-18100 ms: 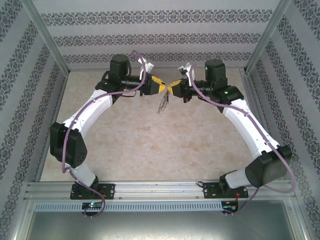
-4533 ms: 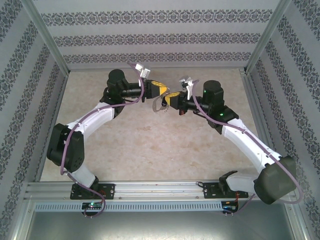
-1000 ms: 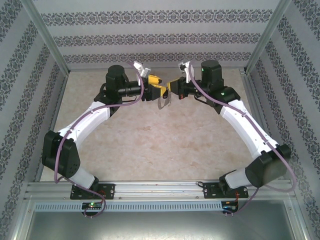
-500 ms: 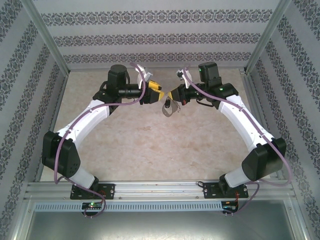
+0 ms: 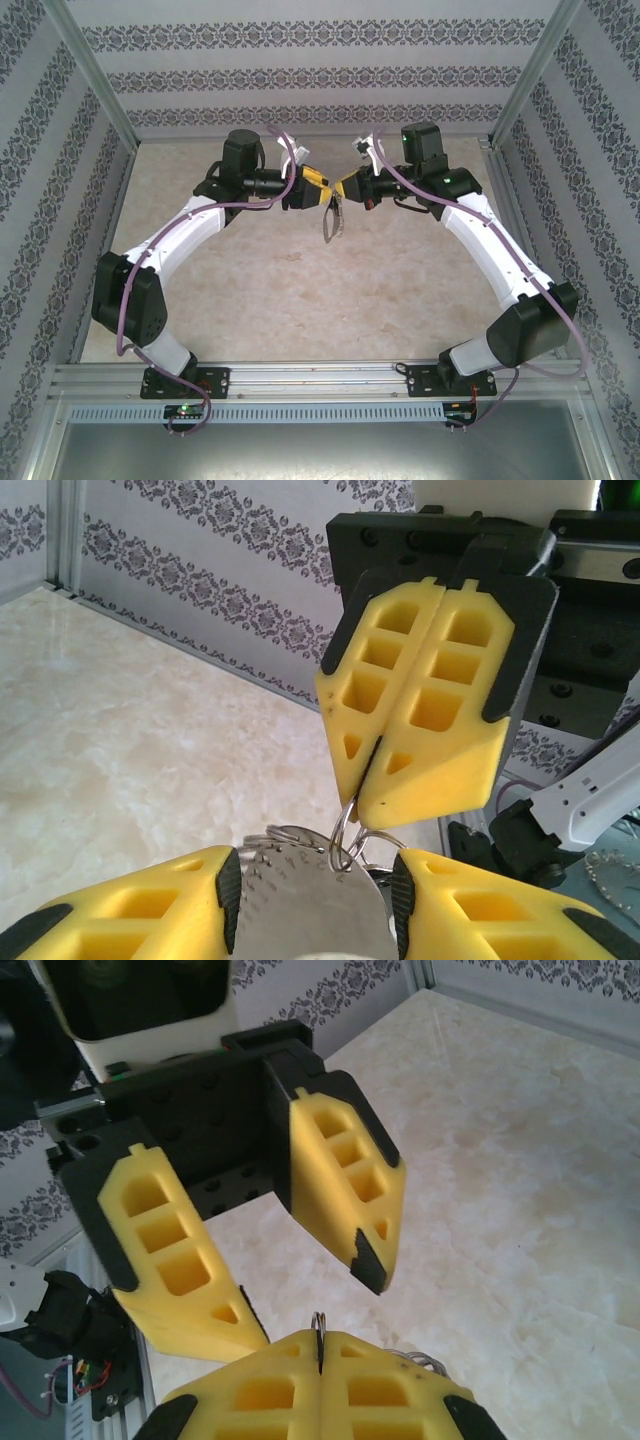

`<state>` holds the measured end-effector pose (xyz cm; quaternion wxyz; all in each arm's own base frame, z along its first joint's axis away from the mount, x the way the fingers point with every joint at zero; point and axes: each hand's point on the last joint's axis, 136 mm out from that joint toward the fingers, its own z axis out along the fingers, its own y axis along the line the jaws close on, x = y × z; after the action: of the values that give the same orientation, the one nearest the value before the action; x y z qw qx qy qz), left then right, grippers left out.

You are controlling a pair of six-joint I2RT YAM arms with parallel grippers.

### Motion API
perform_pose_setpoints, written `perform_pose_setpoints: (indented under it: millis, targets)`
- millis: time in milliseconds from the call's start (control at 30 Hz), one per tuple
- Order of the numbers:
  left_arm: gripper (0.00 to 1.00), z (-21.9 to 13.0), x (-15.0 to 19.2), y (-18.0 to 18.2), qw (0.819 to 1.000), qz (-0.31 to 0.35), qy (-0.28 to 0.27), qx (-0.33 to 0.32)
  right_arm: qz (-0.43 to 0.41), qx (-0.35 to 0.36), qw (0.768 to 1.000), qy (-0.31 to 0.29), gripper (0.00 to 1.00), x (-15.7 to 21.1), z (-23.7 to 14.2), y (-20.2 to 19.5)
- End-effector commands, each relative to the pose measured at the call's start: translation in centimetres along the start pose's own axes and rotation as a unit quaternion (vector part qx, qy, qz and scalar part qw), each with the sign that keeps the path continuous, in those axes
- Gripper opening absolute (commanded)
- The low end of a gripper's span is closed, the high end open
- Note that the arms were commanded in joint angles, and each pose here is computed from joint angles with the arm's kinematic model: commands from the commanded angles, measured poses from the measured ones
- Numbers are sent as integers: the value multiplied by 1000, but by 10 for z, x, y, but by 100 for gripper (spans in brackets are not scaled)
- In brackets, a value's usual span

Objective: Put the keys on the keyring

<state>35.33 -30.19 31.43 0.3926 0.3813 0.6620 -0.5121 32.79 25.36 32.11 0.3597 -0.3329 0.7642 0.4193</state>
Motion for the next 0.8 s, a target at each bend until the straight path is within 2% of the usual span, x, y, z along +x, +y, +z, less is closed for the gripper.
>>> perform_pose_setpoints:
  millis: [0, 533, 600, 767]
  targets:
    - [46, 0, -14, -7, 999, 10, -22, 27, -12, -16, 1000, -23, 0, -10, -7, 9]
    - [42, 8, -12, -13, 998, 3, -23, 53, -9, -20, 999, -26, 0, -11, -4, 6]
    - [36, 9, -12, -14, 998, 2, -23, 57, -9, -19, 999, -27, 0, -12, -3, 5]
    - [15, 9, -12, -17, 998, 3, -23, 65, -7, -19, 999, -25, 0, -11, -2, 3]
